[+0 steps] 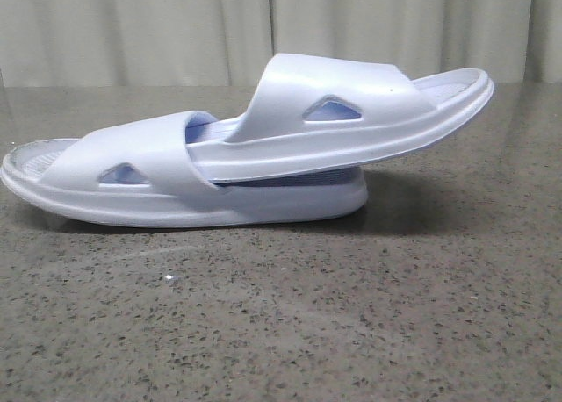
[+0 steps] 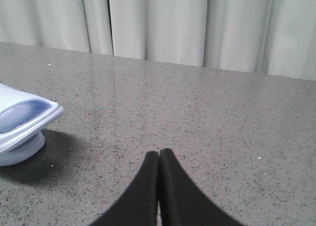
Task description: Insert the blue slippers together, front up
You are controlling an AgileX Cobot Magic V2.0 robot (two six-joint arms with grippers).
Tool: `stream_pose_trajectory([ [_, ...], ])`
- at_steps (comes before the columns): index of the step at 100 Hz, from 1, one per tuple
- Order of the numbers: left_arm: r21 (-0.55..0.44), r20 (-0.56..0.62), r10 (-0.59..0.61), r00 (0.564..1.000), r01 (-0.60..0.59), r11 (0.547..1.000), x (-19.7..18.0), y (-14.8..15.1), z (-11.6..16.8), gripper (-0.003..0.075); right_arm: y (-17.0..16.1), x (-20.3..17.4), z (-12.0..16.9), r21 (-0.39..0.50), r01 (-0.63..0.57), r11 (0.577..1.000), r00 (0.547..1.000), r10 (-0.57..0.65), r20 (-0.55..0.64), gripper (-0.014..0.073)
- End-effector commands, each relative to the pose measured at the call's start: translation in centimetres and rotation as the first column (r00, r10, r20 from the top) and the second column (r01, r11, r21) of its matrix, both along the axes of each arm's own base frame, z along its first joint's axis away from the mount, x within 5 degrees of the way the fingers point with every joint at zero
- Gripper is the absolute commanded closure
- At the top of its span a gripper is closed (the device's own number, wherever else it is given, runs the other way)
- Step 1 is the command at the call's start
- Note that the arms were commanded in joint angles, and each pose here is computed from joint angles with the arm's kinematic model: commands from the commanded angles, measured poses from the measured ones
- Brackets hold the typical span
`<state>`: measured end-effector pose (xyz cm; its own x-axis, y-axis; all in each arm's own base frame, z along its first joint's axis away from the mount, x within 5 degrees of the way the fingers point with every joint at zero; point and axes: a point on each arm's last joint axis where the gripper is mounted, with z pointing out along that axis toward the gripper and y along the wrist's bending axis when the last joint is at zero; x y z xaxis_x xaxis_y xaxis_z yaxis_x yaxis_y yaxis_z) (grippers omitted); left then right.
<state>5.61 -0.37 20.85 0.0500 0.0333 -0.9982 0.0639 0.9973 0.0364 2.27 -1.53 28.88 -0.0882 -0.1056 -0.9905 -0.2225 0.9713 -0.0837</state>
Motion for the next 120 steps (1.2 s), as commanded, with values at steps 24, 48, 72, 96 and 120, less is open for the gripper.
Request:
stream_pose_trajectory([
  [24, -0.017, 0.091, -0.008, 0.996, 0.009, 1.0, -0.3, 0.0, 0.6, 0.0705, -0.1, -0.4, 1.3, 0.007, -0.006, 1.0, 0.995, 0.006, 0.101, 0.0699],
  [48, -0.017, 0.091, -0.008, 0.996, 0.009, 1.0, -0.3, 0.0, 0.6, 0.0704, -0.1, -0.4, 1.3, 0.007, -0.006, 1.0, 0.995, 0.006, 0.101, 0.0699],
  [72, -0.017, 0.091, -0.008, 0.996, 0.009, 1.0, -0.3, 0.0, 0.6, 0.0704, -0.1, -0.4, 1.3, 0.007, -0.006, 1.0, 0.995, 0.006, 0.101, 0.0699],
  [96, -0.017, 0.091, -0.008, 0.996, 0.009, 1.0, -0.3, 0.0, 0.6, 0.0704, 0.3, -0.3, 1.6, 0.017, -0.026, 1.0, 0.984, 0.023, 0.176, 0.0699],
  [120, -0.017, 0.091, -0.008, 0.996, 0.009, 1.0, -0.3, 0.0, 0.6, 0.0704, 1.6, 1.0, -0.8, 0.12, 0.02, 0.993, 0.974, -0.046, 0.222, 0.0699],
])
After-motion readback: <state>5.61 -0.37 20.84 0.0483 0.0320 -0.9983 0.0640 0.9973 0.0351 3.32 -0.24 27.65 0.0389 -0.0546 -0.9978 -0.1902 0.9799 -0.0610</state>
